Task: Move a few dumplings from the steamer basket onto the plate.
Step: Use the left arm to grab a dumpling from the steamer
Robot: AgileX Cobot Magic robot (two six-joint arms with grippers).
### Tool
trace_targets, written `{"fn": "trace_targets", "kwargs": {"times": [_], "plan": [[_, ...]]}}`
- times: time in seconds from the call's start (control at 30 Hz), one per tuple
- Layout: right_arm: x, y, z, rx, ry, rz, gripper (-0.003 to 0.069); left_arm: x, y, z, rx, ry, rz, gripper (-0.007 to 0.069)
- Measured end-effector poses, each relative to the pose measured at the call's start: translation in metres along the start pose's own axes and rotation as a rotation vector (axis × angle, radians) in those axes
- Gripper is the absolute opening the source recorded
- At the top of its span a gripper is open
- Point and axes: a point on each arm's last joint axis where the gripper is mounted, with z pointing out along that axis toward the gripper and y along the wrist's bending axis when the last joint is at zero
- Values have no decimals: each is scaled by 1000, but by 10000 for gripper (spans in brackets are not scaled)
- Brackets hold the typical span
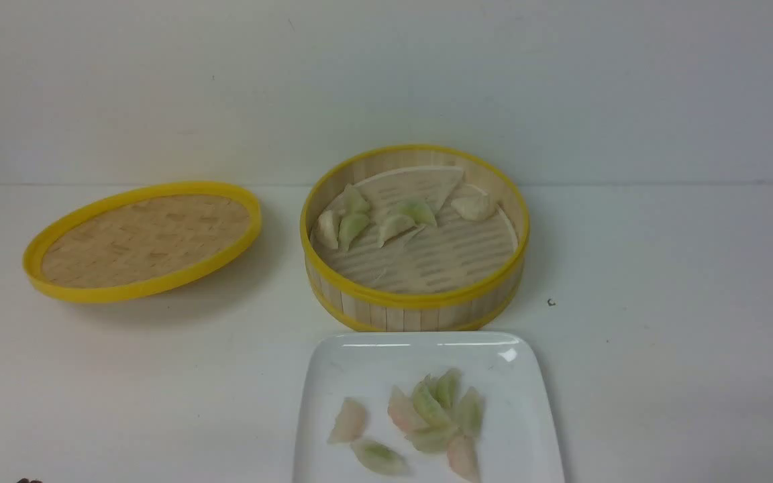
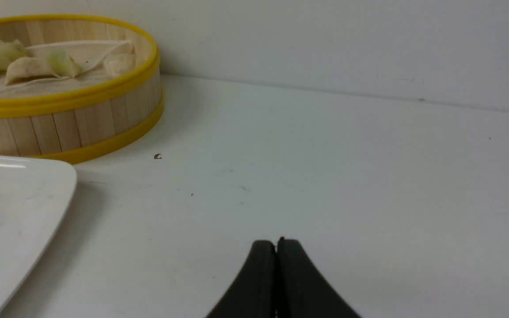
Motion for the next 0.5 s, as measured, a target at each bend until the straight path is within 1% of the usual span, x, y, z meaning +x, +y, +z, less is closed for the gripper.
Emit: {"fn": "trace_targets", "kwargs": {"times": [0.5], "plan": [[0,0,0,0,-1,0,-15,0,0,0,-1,0,11,-10]]}}
